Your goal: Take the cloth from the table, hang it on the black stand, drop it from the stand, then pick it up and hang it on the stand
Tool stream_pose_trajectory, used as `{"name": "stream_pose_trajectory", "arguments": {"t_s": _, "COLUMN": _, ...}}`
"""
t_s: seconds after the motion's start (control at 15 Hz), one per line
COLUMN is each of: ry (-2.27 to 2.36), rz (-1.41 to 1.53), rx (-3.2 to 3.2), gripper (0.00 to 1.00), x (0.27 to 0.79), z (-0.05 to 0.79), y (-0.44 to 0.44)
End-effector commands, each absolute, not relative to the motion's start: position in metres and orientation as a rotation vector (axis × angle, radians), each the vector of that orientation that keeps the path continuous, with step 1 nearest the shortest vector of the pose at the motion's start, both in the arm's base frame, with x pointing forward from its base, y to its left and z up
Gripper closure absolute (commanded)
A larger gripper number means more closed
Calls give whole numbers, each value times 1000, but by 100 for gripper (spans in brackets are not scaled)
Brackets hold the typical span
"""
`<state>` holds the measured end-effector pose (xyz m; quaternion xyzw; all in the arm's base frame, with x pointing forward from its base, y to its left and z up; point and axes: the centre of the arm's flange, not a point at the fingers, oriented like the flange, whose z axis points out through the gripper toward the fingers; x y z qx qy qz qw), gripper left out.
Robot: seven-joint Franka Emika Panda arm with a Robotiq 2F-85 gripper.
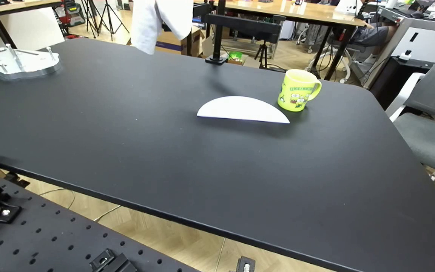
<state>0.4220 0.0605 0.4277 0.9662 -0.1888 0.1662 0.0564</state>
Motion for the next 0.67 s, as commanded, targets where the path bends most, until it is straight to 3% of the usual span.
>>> {"name": "stream_pose_trajectory", "arguments": {"t_s": 0.0, "ry": -561, "rz": 508, "rx": 2952, "gripper": 99, "x": 458, "z": 409, "y": 62}}
{"name": "stream_pose_trajectory", "arguments": {"t_s": 0.6, "ry": -504, "rz": 634, "rx": 3016, "gripper": 99, "x": 521, "z": 408, "y": 82}}
